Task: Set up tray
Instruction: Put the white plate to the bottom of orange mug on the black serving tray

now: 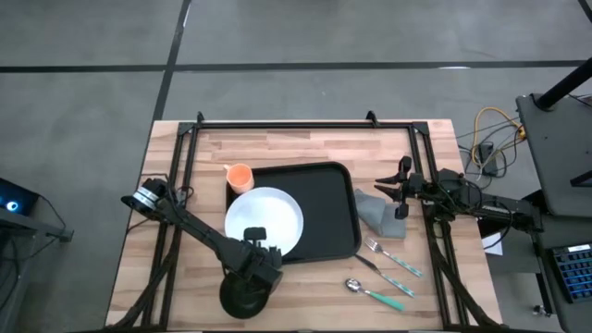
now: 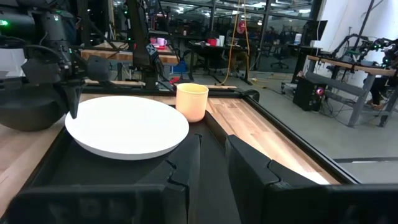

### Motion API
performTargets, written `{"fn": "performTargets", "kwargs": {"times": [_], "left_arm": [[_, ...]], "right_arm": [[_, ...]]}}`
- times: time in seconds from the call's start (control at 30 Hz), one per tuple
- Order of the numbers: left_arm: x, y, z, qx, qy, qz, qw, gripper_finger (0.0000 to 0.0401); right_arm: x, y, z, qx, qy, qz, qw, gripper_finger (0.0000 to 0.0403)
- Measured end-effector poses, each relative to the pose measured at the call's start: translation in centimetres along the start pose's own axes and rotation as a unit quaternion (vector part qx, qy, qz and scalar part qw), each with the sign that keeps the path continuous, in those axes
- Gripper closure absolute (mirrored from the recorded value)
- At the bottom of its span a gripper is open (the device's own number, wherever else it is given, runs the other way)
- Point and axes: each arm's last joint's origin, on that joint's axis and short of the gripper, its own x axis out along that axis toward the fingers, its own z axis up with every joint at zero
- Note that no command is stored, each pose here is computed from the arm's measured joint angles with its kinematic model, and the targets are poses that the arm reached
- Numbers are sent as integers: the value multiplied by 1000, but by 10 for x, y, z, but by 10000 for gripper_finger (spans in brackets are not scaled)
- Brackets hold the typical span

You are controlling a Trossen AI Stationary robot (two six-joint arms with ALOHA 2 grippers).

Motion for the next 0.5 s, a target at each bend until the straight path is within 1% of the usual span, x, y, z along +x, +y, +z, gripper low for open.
{"fn": "performTargets", "kwargs": {"times": [0.23, 0.5], "left_arm": [[0, 1, 0, -5, 1, 0, 1000, 401], [0, 2, -3, -23, 23, -5, 999, 401]], "right_arm": [[0, 0, 0, 0, 0, 0, 1000, 335], [0, 0, 0, 1, 0, 0, 1000, 335]]}}
